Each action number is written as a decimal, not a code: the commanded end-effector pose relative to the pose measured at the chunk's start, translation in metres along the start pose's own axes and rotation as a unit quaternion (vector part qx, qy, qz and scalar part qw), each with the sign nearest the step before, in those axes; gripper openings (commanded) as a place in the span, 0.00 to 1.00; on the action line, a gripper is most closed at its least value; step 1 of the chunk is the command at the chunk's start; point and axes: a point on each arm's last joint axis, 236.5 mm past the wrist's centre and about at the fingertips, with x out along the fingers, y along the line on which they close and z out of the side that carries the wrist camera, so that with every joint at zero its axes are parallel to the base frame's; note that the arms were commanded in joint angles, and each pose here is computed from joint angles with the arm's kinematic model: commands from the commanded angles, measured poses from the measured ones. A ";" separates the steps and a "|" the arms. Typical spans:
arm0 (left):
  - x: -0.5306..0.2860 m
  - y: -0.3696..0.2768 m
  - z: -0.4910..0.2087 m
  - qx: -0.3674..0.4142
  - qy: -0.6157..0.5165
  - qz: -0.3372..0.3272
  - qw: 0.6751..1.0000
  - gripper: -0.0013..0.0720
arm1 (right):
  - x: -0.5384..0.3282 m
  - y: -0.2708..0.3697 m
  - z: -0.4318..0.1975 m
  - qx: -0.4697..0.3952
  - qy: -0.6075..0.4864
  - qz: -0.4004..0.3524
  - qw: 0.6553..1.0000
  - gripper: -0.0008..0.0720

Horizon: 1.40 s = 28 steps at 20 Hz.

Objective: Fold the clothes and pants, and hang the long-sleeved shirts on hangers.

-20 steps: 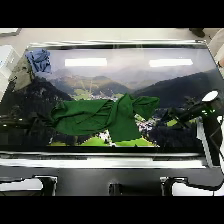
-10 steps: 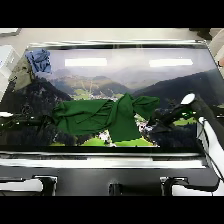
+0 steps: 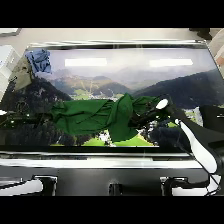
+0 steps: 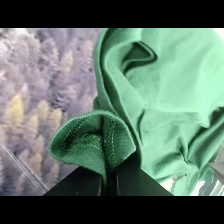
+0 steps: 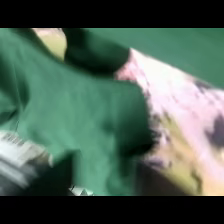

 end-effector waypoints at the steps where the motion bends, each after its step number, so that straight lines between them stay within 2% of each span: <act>1: -0.018 -0.022 -0.004 0.028 -0.011 -0.009 0.999 0.06 | -0.011 0.031 0.015 -0.014 -0.032 0.029 0.999 0.05; 4: -0.076 -0.097 0.023 0.117 -0.117 -0.050 0.985 0.06 | -0.113 0.073 0.067 -0.112 -0.160 0.018 0.981 0.05; 5: -0.113 -0.142 0.034 0.158 -0.179 -0.078 0.968 0.06 | -0.177 0.098 0.086 -0.151 -0.238 0.016 0.959 0.05; 7: -0.208 -0.245 0.029 0.240 -0.311 -0.149 0.908 0.06 | -0.326 0.157 0.087 -0.234 -0.408 0.022 0.882 0.05; 10: -0.345 -0.361 -0.049 0.359 -0.470 -0.200 0.781 0.06 | -0.517 0.230 -0.016 -0.323 -0.611 0.028 0.722 0.05; 12: -0.402 -0.398 -0.115 0.404 -0.541 -0.215 0.706 0.06 | -0.575 0.244 -0.099 -0.354 -0.678 0.014 0.644 0.06; 13: -0.420 -0.406 -0.144 0.414 -0.566 -0.222 0.677 0.06 | -0.590 0.245 -0.135 -0.361 -0.698 0.013 0.618 0.06; 15: -0.445 -0.413 -0.184 0.424 -0.605 -0.227 0.634 0.06 | -0.614 0.243 -0.184 -0.367 -0.734 0.006 0.571 0.06; 18: -0.475 -0.417 -0.207 0.394 -0.641 -0.262 0.605 0.06 | -0.654 0.250 -0.234 -0.367 -0.790 0.027 0.490 0.05; 20: -0.480 -0.420 -0.209 0.397 -0.646 -0.261 0.598 0.06 | -0.675 0.254 -0.248 -0.361 -0.818 0.038 0.445 0.05; 21: -0.479 -0.418 -0.202 0.396 -0.648 -0.250 0.601 0.06 | -0.682 0.255 -0.247 -0.358 -0.826 0.038 0.433 0.05; 22: -0.473 -0.413 -0.191 0.400 -0.648 -0.224 0.608 0.06 | -0.683 0.256 -0.239 -0.356 -0.827 0.035 0.434 0.05; 23: -0.458 -0.403 -0.172 0.409 -0.638 -0.181 0.627 0.06 | -0.678 0.255 -0.222 -0.354 -0.820 0.028 0.449 0.05; 24: -0.436 -0.388 -0.149 0.409 -0.614 -0.141 0.661 0.06 | -0.666 0.253 -0.197 -0.353 -0.805 0.018 0.477 0.05; 25: -0.403 -0.365 -0.121 0.398 -0.570 -0.104 0.711 0.06 | -0.649 0.248 -0.164 -0.351 -0.782 -0.002 0.515 0.05; 27: -0.322 -0.302 -0.071 0.359 -0.455 -0.049 0.813 0.06 | -0.594 0.221 -0.070 -0.335 -0.707 -0.062 0.620 0.06; 28: -0.278 -0.266 -0.050 0.322 -0.400 -0.043 0.857 0.06 | -0.561 0.204 -0.022 -0.323 -0.663 -0.085 0.670 0.06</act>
